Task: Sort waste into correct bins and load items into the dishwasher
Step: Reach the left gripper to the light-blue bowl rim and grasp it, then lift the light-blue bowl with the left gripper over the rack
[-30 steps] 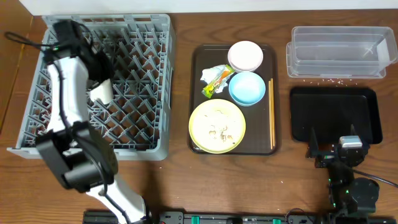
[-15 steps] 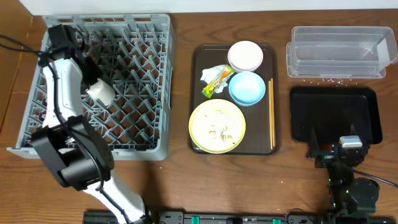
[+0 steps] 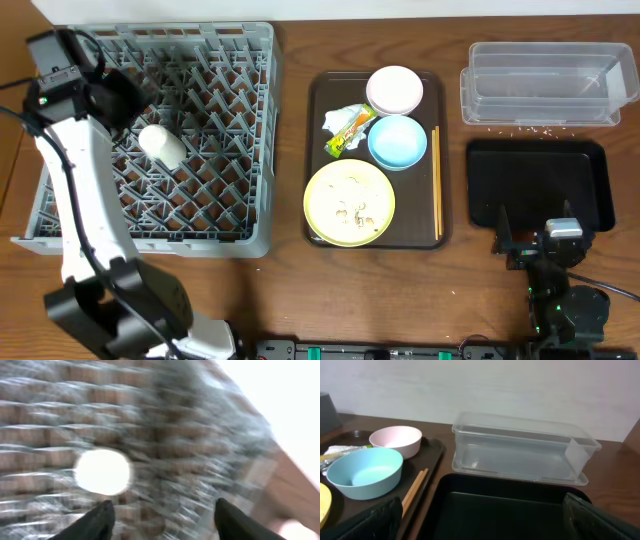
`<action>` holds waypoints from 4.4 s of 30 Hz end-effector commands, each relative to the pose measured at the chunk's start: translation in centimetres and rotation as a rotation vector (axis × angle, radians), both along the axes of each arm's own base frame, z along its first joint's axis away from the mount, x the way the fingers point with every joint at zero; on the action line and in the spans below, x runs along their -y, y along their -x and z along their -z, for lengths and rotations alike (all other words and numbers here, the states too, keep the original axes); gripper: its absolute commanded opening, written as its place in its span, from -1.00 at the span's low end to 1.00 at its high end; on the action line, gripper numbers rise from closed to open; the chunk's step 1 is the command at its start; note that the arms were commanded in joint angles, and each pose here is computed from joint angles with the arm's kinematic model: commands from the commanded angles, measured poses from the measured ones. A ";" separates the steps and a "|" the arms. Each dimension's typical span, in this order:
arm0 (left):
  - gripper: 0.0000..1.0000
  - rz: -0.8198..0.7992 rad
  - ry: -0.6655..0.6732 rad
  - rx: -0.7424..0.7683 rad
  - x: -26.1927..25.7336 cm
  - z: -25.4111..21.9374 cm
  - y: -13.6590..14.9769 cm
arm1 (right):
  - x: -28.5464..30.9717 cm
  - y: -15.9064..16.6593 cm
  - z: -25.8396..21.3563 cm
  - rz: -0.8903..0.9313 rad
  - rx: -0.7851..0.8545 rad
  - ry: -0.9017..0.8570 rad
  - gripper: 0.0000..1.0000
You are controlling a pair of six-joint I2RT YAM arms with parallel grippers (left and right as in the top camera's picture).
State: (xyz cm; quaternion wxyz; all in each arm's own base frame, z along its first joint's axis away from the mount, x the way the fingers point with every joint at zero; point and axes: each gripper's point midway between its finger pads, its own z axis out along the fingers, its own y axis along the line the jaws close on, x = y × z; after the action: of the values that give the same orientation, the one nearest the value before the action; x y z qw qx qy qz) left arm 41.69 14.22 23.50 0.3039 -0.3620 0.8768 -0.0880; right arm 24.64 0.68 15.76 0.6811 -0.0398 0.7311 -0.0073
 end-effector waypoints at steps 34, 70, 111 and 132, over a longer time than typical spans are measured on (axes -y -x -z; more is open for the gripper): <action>0.32 1.335 -0.126 -0.014 48.7 17.9 0.5 | 0.2 0.0 0.0 0.007 -0.001 -0.012 0.99; -0.84 1.206 -0.035 -0.184 48.5 23.0 1.9 | 0.2 0.0 0.0 0.007 -0.001 -0.012 0.99; -0.85 1.010 0.921 0.193 37.8 -0.1 -6.1 | 0.2 0.0 0.0 0.007 -0.001 -0.012 0.98; -0.85 0.476 0.842 0.581 4.9 -4.3 -12.0 | 0.2 0.0 0.0 0.006 -0.001 -0.013 0.99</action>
State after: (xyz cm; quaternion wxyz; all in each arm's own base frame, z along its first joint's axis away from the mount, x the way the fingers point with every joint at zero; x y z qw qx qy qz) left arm 54.38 6.85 27.52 0.3198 -0.1982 0.7082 -0.5974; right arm 24.64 0.68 15.74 0.6810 -0.0398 0.7312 -0.0073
